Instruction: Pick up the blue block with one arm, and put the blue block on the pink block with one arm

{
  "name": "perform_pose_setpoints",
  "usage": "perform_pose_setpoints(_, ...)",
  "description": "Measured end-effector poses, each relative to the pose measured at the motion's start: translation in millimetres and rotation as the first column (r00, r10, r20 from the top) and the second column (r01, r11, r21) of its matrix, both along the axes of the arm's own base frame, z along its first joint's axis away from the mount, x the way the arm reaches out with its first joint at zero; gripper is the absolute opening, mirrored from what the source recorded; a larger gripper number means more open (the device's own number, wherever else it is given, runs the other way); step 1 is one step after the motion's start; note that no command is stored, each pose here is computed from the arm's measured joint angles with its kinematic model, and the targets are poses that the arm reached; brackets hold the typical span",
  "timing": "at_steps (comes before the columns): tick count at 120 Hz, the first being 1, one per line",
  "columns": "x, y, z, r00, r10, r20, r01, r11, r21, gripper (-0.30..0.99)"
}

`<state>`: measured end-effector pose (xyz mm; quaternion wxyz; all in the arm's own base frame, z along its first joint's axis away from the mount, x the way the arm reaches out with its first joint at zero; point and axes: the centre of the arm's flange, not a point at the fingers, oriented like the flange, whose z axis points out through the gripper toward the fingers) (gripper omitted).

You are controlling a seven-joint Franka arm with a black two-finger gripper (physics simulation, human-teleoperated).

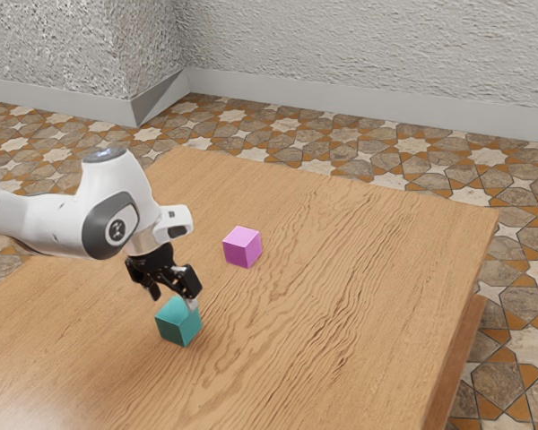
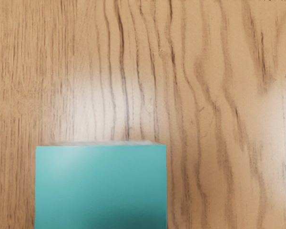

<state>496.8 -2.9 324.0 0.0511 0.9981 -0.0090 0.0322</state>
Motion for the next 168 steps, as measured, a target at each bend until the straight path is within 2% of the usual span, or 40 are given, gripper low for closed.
perform_pose_setpoints(26, 5, 15, -20, 0.999, -0.023, -0.032, 0.023, 1.000, 0.003, 0.69)
perform_pose_setpoints(81, 19, 2, -43, 0.994, -0.076, -0.082, 0.075, 0.997, -0.014, 0.69)
perform_pose_setpoints(168, 15, 1, -63, 0.989, -0.007, -0.146, 0.010, 1.000, 0.025, 0.68)
